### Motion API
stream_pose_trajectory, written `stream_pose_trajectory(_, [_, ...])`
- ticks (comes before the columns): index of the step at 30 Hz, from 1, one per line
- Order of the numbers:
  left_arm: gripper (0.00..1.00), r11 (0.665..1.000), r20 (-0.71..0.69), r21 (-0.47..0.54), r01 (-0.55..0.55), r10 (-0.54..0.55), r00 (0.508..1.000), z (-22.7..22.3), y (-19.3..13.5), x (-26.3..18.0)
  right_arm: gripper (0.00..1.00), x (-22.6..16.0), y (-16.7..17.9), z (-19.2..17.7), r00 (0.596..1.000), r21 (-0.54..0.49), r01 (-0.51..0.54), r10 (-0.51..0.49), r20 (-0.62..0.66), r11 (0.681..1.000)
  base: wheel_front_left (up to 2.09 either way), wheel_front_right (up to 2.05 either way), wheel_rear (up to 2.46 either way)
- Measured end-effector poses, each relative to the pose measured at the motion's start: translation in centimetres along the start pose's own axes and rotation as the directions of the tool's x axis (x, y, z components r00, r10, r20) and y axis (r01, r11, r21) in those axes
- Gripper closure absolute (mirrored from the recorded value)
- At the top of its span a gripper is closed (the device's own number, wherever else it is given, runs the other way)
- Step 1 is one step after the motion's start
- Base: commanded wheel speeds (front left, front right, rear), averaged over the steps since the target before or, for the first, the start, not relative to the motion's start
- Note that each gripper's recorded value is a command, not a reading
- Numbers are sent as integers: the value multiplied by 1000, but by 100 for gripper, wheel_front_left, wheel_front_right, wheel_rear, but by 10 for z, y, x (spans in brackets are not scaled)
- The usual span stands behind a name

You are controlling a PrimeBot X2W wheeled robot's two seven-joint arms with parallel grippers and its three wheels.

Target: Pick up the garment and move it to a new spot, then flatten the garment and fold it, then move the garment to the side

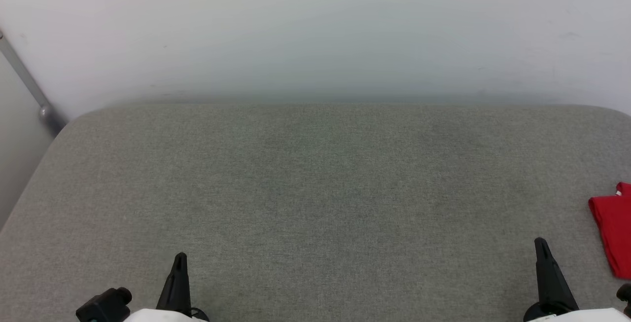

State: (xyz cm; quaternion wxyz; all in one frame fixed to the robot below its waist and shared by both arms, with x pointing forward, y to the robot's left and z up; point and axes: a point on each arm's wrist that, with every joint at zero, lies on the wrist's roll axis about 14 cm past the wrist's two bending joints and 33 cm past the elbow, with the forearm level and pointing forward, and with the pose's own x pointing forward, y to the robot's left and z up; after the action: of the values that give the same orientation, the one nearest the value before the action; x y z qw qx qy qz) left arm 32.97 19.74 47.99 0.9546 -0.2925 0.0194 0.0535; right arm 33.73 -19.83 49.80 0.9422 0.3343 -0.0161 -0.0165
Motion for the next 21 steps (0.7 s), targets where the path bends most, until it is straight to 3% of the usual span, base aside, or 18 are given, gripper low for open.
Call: stream_pose_trajectory(21, [100,958,-29,-288,-4,-5,1000,3,0,15,100,16,-1,0,1000,265,22,-18,-19,964,0,0,0])
